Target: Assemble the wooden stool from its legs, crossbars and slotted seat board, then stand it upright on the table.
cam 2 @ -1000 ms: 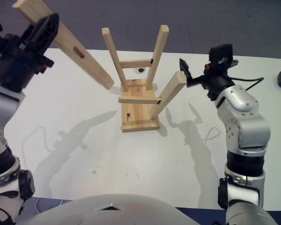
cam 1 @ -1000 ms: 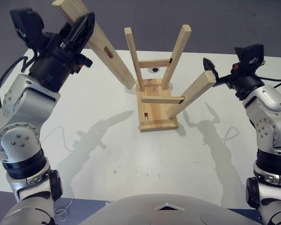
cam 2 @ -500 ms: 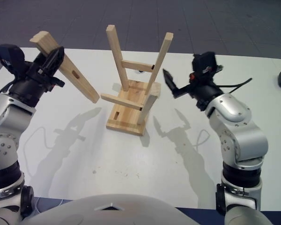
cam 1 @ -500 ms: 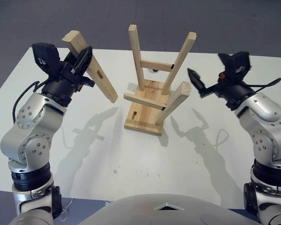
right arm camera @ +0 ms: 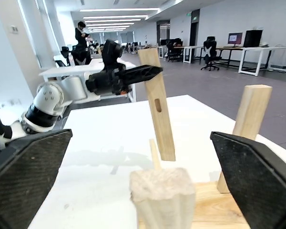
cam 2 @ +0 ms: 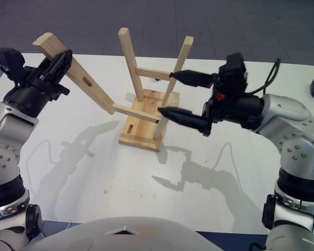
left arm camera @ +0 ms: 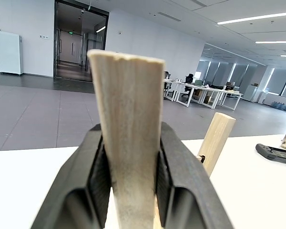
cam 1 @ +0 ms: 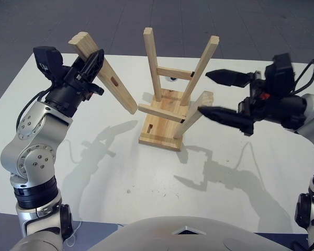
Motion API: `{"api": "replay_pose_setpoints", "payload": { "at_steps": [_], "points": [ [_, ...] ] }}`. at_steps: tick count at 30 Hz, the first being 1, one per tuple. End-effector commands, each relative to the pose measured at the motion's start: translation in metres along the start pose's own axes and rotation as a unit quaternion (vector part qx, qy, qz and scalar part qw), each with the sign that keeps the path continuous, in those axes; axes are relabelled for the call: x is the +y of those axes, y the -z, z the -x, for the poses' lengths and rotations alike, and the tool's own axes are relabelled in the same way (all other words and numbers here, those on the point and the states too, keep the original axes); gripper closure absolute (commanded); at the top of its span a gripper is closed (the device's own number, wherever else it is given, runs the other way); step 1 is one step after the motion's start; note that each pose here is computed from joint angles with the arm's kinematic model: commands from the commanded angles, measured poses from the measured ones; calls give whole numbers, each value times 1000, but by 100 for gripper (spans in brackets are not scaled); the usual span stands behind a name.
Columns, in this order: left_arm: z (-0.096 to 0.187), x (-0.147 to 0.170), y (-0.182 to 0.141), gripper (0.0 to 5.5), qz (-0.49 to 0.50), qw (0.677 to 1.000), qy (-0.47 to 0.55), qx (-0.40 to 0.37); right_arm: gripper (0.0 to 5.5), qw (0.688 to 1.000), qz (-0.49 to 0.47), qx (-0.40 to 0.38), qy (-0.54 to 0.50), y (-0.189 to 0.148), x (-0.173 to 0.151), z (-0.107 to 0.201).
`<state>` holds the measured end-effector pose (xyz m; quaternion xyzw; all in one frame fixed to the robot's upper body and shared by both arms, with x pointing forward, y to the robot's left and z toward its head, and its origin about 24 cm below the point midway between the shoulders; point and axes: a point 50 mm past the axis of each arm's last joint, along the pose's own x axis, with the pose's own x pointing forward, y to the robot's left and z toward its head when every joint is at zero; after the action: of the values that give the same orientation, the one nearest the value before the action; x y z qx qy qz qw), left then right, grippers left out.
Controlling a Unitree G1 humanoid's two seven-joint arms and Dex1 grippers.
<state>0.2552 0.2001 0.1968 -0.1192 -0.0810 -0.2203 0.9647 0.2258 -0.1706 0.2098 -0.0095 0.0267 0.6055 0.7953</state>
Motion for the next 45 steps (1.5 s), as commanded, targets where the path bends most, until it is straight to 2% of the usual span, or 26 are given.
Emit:
{"api": "replay_pose_setpoints", "payload": {
  "at_steps": [1, 21, 29, 35, 41, 45],
  "points": [
    [-7, -7, 1, 447, -2, 1000, 14, -1, 38, 999, 40, 29, 3, 11, -3, -4],
    [-11, -12, 12, 447, 12, 1000, 1, 0, 336, 998, 53, 27, 36, 24, 2, -9],
    [-15, -16, 14, 447, 23, 999, -28, -16, 343, 992, 60, 35, 104, 39, 18, -20],
    [-16, -34, 28, 447, 37, 999, 3, 5, 343, 986, 59, 40, 153, 44, 21, -24],
    [-4, -31, 26, 447, 6, 1000, -1, 30, 343, 983, 68, 44, 165, 46, 19, -24],
    [3, -30, 24, 447, 33, 999, -16, 27, 343, 981, 65, 42, 178, 47, 17, -22]
  ]
}}
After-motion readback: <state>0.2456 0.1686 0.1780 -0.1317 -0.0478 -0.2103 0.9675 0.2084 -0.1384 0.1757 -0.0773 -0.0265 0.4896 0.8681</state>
